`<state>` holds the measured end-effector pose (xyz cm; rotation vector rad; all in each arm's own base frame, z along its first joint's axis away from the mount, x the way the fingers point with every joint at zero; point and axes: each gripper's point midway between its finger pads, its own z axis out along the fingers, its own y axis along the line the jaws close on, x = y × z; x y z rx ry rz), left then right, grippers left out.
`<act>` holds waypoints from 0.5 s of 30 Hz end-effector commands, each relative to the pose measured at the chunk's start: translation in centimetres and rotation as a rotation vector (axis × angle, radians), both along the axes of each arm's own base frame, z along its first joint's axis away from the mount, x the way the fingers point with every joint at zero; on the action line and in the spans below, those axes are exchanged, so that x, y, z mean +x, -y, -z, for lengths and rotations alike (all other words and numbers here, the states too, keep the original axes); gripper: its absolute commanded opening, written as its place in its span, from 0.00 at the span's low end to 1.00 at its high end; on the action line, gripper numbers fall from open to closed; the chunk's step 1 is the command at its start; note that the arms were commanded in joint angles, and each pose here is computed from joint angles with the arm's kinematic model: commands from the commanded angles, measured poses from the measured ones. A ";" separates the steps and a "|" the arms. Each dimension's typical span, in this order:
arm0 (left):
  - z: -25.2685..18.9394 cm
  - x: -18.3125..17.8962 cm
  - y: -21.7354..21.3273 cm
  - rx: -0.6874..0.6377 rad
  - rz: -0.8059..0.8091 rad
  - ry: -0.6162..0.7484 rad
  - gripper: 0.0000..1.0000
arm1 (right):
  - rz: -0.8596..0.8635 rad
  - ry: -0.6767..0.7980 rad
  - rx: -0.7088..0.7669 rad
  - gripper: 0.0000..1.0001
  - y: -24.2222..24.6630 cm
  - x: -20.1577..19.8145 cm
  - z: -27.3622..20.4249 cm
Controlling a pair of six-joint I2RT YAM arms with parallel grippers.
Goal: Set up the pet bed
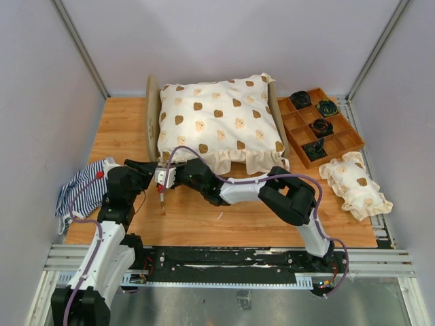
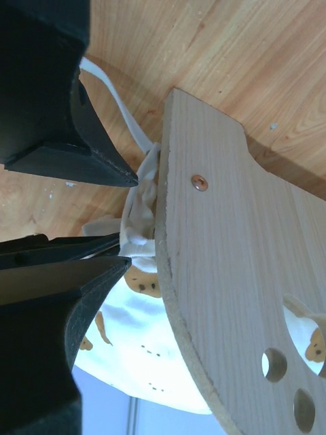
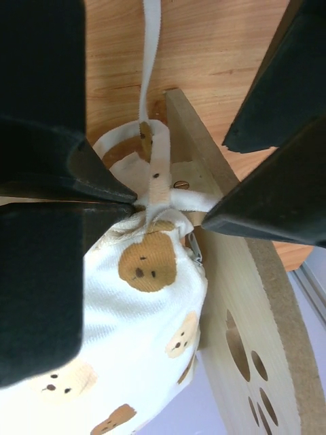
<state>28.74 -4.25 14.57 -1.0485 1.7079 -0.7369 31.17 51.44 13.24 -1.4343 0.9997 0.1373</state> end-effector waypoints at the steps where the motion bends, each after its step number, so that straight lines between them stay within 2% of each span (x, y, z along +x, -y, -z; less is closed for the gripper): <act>1: -2.0 1.4 -0.3 -0.032 -0.025 0.050 0.48 | -0.061 0.041 0.027 0.00 -1.1 -1.0 -0.3; 12: -1.8 2.4 -0.3 -0.026 -0.026 0.049 0.46 | -0.107 0.072 0.024 0.00 -1.6 -1.9 0.0; 14: -1.8 2.5 -0.4 -0.019 -0.028 0.051 0.44 | -0.107 0.079 0.025 0.00 -1.7 -1.9 0.0; 15: -1.7 2.5 -0.5 -0.016 -0.033 0.048 0.40 | -0.109 0.080 0.026 0.00 -1.7 -1.9 0.0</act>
